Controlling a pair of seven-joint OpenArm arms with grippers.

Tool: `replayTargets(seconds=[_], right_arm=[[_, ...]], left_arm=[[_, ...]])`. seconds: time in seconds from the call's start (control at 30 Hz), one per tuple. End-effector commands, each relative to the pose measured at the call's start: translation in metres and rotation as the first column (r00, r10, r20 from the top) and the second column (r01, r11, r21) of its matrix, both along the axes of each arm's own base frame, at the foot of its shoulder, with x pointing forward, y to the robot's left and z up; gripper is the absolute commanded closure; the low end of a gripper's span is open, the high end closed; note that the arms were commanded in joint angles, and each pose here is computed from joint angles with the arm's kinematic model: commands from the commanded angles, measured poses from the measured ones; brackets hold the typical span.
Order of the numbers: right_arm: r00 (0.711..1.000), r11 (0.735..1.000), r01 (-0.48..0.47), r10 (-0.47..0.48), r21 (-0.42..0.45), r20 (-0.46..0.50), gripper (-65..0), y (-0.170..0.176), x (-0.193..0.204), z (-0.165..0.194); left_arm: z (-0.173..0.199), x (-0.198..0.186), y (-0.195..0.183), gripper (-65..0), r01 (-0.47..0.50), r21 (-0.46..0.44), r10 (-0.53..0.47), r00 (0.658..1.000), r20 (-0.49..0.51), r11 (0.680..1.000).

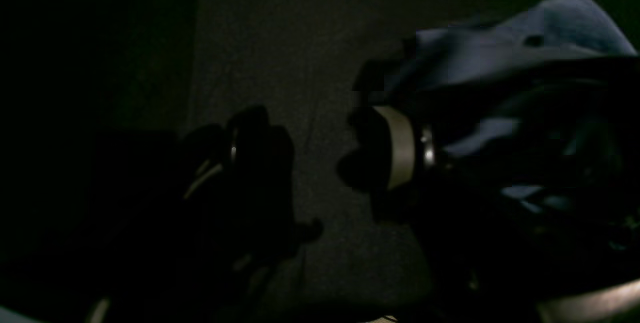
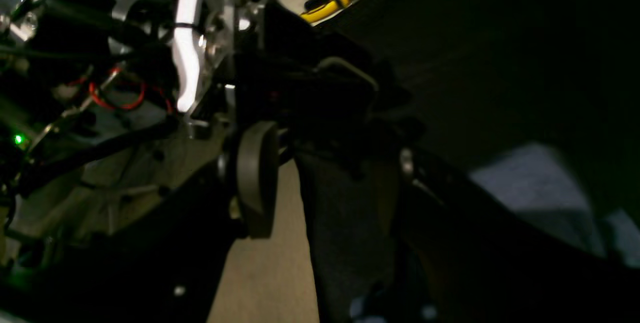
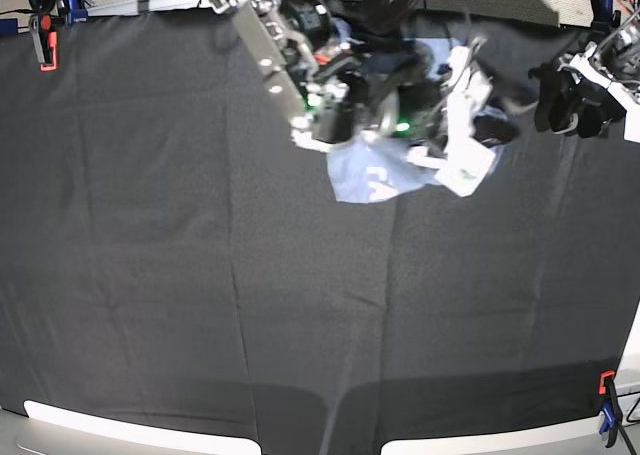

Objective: Layout the t-shirt on the table in an organized manner, then fold the t-shirt properly
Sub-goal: 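Grasp the folded strip with both grippers and fold it over onto itself, then release the shirt and reposition both grippers on the folded bundle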

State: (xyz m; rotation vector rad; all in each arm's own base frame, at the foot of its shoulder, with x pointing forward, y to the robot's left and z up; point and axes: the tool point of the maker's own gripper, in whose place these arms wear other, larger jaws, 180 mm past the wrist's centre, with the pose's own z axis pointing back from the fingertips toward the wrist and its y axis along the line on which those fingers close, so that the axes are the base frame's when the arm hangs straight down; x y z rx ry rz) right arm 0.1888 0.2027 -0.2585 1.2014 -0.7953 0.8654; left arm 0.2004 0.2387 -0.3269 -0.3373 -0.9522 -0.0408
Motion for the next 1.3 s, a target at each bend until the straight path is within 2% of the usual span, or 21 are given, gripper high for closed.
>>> replayTargets(seconds=[0.0, 0.1, 0.2, 0.27, 0.33, 0.4, 0.5, 0.57, 0.73, 0.83, 1.03, 1.1, 1.17, 1.27], right_arm=[[0.999, 0.997, -0.001, -0.002, 0.072, 0.039, -28.9, 0.004, 0.006, 0.023], [0.997, 0.998, -0.004, -0.001, 0.07, 0.079, -28.9, 0.003, 0.014, 0.031], [0.987, 0.999, 0.024, -0.028, 0.025, 0.159, -28.8, -0.004, 0.026, 0.038], [0.973, 0.996, 0.091, -0.084, -0.023, 0.215, -28.8, -0.017, 0.042, 0.042], [0.952, 0.98, 0.177, -0.148, -0.089, 0.269, -28.8, -0.038, 0.06, 0.043], [0.923, 0.946, 0.281, -0.22, -0.161, 0.315, -28.8, -0.066, 0.08, 0.039], [0.87, 0.865, 0.446, -0.357, -0.232, 0.341, -28.8, -0.114, 0.112, 0.028], [0.834, 0.811, 0.529, -0.442, -0.249, 0.331, -28.8, -0.144, 0.128, 0.022], [0.754, 0.686, 0.655, -0.561, -0.317, 0.342, -28.8, -0.222, 0.146, 0.002], [0.724, 0.63, 0.69, -0.595, -0.356, 0.349, -28.8, -0.254, 0.146, -0.009], [0.694, 0.575, 0.717, -0.64, -0.395, 0.328, -28.8, -0.293, 0.137, -0.024], [0.683, 0.553, 0.726, -0.653, -0.409, 0.328, -28.8, -0.304, 0.134, -0.027], [0.672, 0.539, 0.734, -0.666, -0.413, 0.325, -28.8, -0.312, 0.133, -0.029], [0.674, 0.556, 0.732, -0.678, -0.395, 0.295, -28.8, -0.312, 0.132, -0.026]], left_arm=[[0.013, 0.004, 0.0, -29.2, 0.012, -0.001, -0.012, 0.999, 0.05, 1.0], [0.013, 0.005, 0.0, -29.2, 0.011, -0.001, -0.011, 0.999, 0.051, 1.0], [0.016, 0.005, -0.002, -29.2, 0.013, -0.023, -0.012, 0.998, 0.065, 1.0], [0.02, 0.007, -0.005, -29.2, 0.016, -0.047, -0.012, 0.997, 0.08, 0.999], [0.024, 0.007, -0.01, -29.2, 0.033, -0.077, -0.025, 0.995, 0.095, 0.997], [0.026, 0.005, -0.016, -29.2, 0.052, -0.116, -0.041, 0.995, 0.09, 0.992], [0.028, 0.002, -0.027, -29.2, 0.077, -0.188, -0.062, 0.995, 0.082, 0.979], [0.027, 0.001, -0.032, -29.2, 0.083, -0.21, -0.067, 0.995, 0.08, 0.974], [0.022, 0.002, -0.059, -29.2, 0.145, -0.253, -0.131, 0.989, 0.074, 0.957], [0.017, 0.001, -0.093, -29.2, 0.229, -0.302, -0.219, 0.973, 0.068, 0.926], [0.02, 0.007, -0.135, -29.2, 0.343, -0.343, -0.329, 0.939, 0.099, 0.874], [0.021, 0.009, -0.141, -29.2, 0.36, -0.344, -0.345, 0.933, 0.106, 0.867], [0.013, 0.009, -0.145, -29.2, 0.377, -0.302, -0.371, 0.925, 0.081, 0.875], [-0.007, 0.006, -0.15, -29.2, 0.411, -0.207, -0.418, 0.909, 0.01, 0.888]])
